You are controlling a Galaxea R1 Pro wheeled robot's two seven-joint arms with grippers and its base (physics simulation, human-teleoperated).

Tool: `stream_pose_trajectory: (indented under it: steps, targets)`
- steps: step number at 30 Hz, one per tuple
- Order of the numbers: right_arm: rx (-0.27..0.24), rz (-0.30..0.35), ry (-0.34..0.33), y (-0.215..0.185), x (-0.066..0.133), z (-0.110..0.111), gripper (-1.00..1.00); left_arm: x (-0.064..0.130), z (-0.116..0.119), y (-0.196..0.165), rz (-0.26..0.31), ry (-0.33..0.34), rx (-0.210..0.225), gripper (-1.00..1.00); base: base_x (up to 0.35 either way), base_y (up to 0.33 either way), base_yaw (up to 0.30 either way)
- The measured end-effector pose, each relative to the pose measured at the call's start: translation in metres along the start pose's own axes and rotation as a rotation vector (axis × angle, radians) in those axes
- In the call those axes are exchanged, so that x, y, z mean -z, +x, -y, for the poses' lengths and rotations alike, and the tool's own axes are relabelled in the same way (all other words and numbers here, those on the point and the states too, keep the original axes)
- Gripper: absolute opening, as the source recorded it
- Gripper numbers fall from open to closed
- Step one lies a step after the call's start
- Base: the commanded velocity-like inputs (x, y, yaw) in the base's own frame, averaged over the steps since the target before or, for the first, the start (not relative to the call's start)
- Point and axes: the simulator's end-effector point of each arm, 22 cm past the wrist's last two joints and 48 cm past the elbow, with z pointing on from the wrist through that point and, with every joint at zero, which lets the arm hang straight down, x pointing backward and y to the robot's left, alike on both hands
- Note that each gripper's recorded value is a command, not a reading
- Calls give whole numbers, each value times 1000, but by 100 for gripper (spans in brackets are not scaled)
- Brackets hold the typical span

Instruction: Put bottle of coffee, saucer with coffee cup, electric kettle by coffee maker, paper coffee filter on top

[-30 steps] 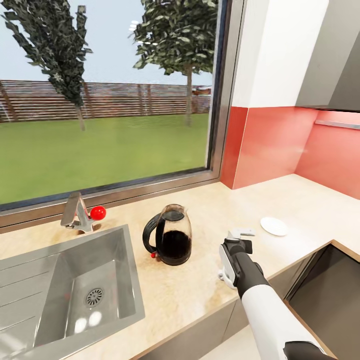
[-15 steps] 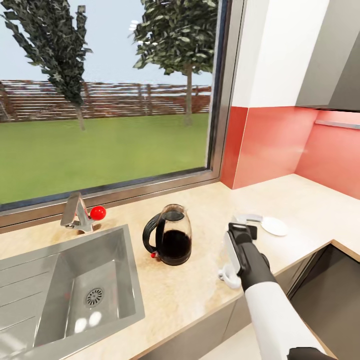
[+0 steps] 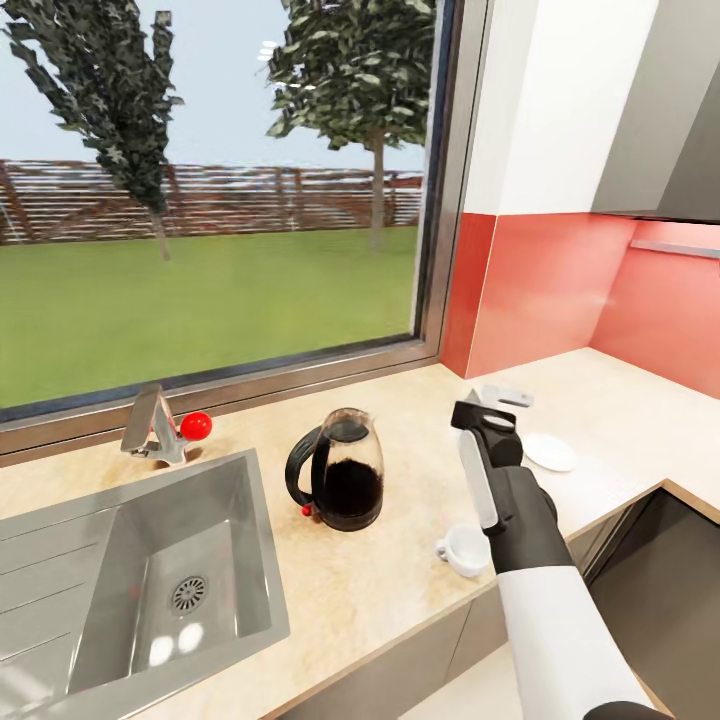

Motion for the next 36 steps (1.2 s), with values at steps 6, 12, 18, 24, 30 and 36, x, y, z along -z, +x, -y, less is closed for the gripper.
stream_pose_trajectory:
  steps: [6,12,18,24,30,36]
  targets:
    - [-24,52,6,-23,10,5,-100,1,5,-1,2,0,1,100,-289,0,3]
    - [-26,58,5,-26,12,5,-100,1,6,-3,6,-1,4,100,-335,0,160]
    - [-27,62,5,-28,14,5,-100,1,6,-6,16,-2,6,100,-337,0,194]
    - [-29,69,4,-32,17,6,-100,1,6,-9,23,-2,9,100,-338,0,196]
    - [-30,75,3,-36,20,6,-100,1,6,-12,30,-2,12,100,-338,30,196]
    - [-32,81,2,-39,22,6,-100,1,7,-16,43,-1,14,100,-329,128,196]
